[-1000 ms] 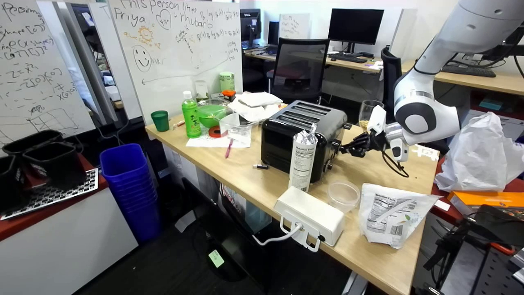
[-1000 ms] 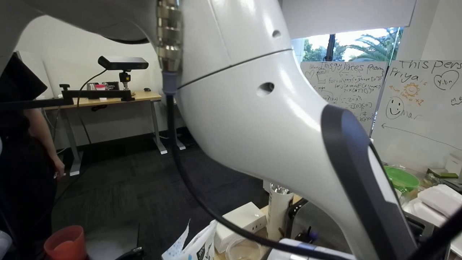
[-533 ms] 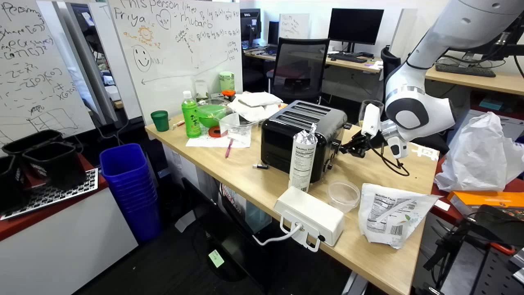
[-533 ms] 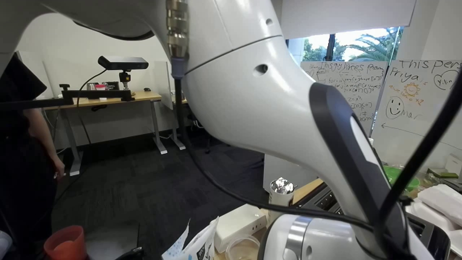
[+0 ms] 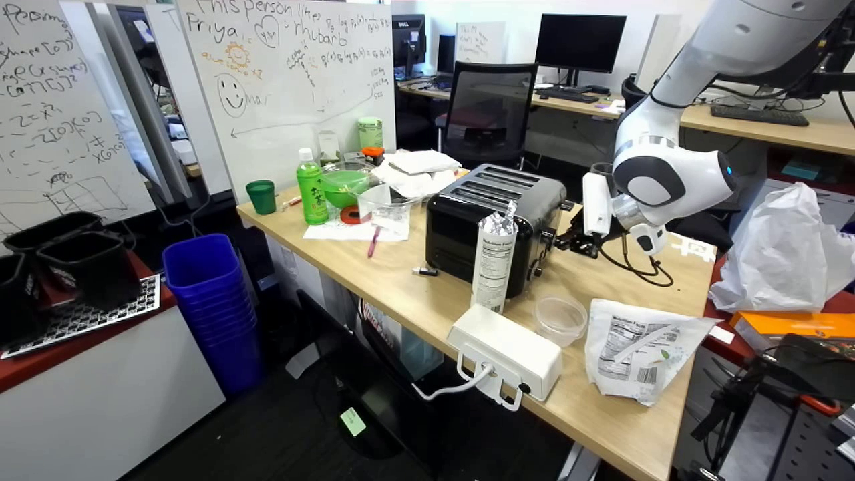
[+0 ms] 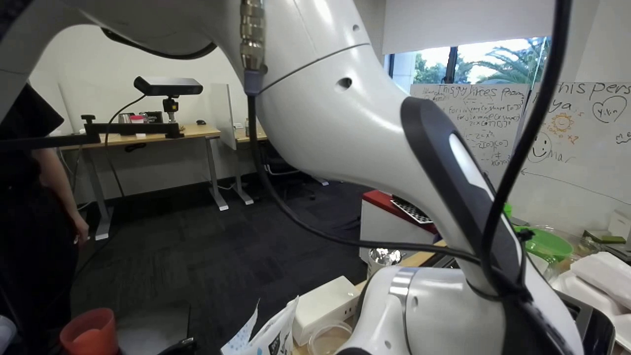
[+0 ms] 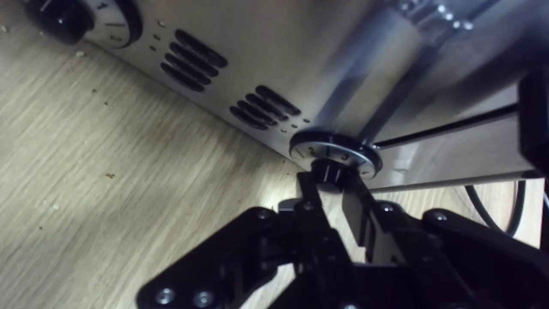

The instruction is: Turn the bottom right knob of the toaster to the left

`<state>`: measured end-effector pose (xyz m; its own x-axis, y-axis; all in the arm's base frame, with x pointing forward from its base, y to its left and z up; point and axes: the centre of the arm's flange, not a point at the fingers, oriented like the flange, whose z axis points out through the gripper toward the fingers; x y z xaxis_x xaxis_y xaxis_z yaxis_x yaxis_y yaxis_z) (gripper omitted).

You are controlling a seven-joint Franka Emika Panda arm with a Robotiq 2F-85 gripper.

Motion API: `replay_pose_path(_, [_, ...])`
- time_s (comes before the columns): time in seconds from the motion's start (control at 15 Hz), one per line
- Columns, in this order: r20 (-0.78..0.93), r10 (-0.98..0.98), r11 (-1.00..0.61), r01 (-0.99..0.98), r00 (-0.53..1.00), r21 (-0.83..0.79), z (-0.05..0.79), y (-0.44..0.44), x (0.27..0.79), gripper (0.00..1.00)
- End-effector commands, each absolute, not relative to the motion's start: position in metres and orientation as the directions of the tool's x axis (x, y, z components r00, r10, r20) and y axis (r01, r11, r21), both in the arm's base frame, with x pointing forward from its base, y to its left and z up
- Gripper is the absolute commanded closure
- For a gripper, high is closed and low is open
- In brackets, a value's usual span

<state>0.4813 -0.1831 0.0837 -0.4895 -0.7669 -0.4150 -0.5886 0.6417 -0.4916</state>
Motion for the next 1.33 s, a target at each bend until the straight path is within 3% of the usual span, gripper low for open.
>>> replay_pose_path(0.0, [-0.283,-0.876,0.482,-0.661,-0.392,-0.576,0.084,-0.162,0.489,0.95])
replay_pose_path(0.4, [-0.115,-0.955,0.284,-0.722,-0.275,-0.63,0.087,-0.152,0.49,0.95])
replay_pose_path(0.67, [-0.082,-0.965,0.242,-0.726,-0.248,-0.644,0.087,-0.149,0.489,0.95])
replay_pose_path(0.8, [-0.085,-0.964,0.246,-0.721,-0.253,-0.647,0.09,-0.15,0.488,0.63])
replay_pose_path(0.87, [-0.089,-0.962,0.253,-0.721,-0.257,-0.645,0.092,-0.151,0.487,0.53])
replay_pose_path(1.27, [-0.135,-0.946,0.309,-0.702,-0.294,-0.641,0.12,-0.148,0.472,0.13])
